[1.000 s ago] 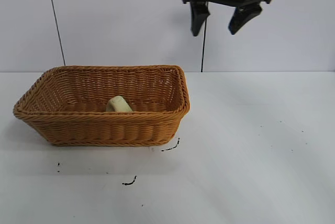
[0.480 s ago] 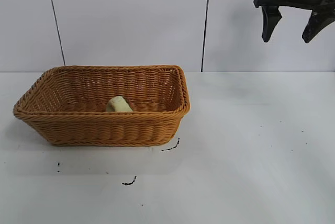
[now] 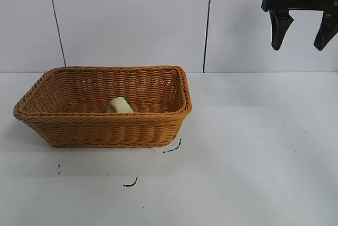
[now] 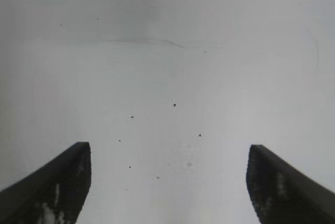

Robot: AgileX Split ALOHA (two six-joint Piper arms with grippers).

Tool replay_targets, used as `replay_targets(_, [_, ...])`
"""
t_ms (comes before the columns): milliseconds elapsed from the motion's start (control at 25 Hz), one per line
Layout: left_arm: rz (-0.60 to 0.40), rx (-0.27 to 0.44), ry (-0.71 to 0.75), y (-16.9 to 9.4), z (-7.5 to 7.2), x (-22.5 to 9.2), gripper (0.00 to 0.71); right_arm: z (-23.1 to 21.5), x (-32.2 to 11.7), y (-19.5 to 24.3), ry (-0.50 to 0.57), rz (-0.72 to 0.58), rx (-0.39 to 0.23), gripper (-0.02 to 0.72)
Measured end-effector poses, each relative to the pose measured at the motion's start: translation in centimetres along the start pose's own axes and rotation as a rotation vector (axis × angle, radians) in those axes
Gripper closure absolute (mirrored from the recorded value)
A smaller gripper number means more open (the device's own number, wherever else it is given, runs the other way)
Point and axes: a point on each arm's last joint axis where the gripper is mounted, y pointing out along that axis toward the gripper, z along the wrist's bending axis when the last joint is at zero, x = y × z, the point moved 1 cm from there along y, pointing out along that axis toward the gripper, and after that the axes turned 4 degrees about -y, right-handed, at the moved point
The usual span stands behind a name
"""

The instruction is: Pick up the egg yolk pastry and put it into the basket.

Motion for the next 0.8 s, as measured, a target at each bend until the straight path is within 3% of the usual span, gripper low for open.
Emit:
replay_targets(360, [0.0,0.0,0.0,0.0,0.0,0.0,0.014,0.7,-9.9,-10.2,-0.003,-0.146,0.0,0.12])
replay_targets(600, [0.0,0.0,0.0,0.0,0.0,0.0,0.014,1.1,-18.6,-12.6,-0.014,-0.206,-0.001,0.12])
replay_targets(800, [0.0,0.0,0.0,0.0,0.0,0.0,0.014,1.3,-25.7,-12.4,-0.047,-0.336,-0.007,0.12])
